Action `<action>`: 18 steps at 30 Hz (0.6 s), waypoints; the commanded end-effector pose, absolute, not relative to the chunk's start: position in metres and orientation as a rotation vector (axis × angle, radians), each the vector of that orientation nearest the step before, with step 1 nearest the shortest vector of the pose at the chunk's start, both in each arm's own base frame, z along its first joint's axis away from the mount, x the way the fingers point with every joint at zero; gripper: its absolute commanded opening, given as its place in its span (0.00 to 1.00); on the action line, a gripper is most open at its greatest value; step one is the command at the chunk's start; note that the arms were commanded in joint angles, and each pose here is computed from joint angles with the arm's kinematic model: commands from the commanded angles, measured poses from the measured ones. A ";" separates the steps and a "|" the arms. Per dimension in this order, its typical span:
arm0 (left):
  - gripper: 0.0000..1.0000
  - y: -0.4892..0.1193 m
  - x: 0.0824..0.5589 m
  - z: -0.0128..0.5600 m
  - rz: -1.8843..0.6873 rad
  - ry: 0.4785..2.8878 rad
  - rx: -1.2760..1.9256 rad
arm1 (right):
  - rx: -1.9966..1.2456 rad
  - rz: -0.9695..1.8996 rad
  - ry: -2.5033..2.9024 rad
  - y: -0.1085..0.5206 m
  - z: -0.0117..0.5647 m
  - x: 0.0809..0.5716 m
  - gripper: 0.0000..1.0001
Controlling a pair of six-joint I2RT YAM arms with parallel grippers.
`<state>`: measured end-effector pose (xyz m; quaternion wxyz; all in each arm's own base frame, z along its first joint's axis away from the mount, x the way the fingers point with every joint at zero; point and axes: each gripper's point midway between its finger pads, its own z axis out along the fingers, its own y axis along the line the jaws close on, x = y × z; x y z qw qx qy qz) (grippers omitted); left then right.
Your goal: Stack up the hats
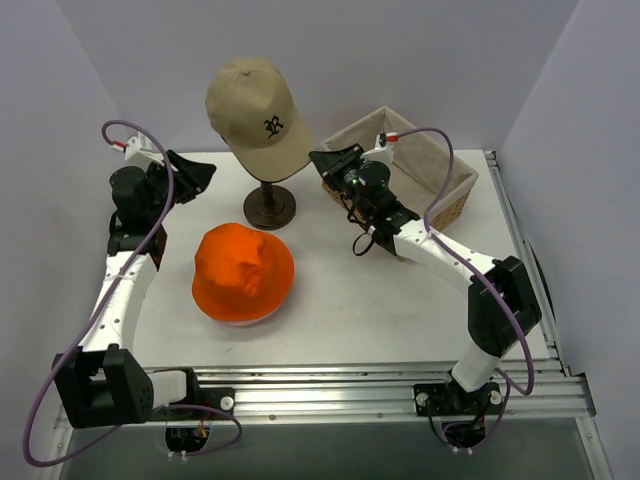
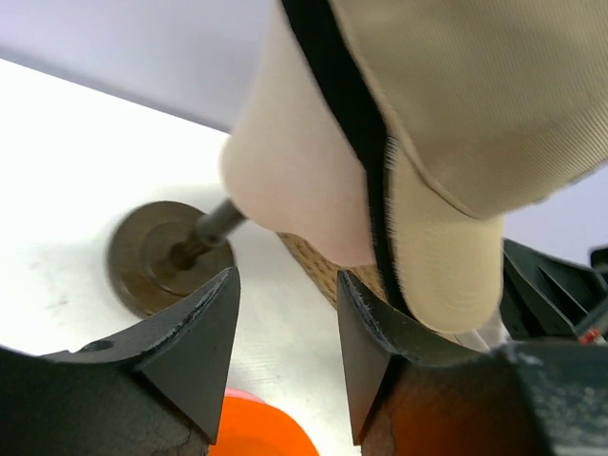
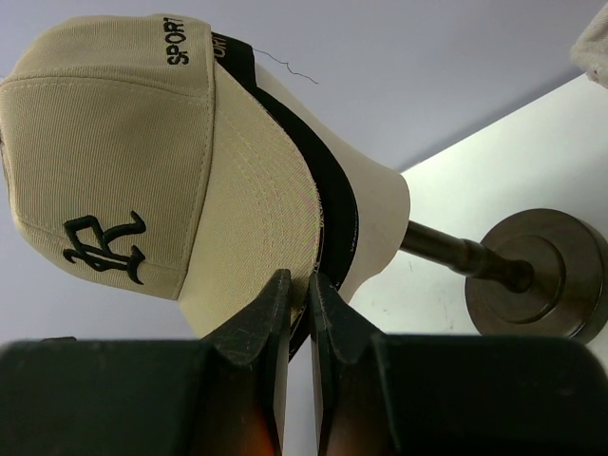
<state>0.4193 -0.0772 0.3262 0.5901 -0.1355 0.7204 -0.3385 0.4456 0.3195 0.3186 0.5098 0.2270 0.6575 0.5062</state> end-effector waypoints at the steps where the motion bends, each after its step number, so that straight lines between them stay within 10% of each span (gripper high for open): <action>1: 0.55 -0.041 0.420 0.358 -0.686 1.599 -0.373 | 0.491 1.277 1.513 0.321 0.352 0.429 0.06; 13: 0.57 -0.023 0.472 0.479 -0.672 1.446 -0.122 | 0.470 1.190 1.532 0.302 0.357 0.424 0.42; 18: 0.58 -0.029 0.497 0.493 -0.706 1.417 -0.017 | 0.420 1.113 1.558 0.285 0.358 0.417 0.43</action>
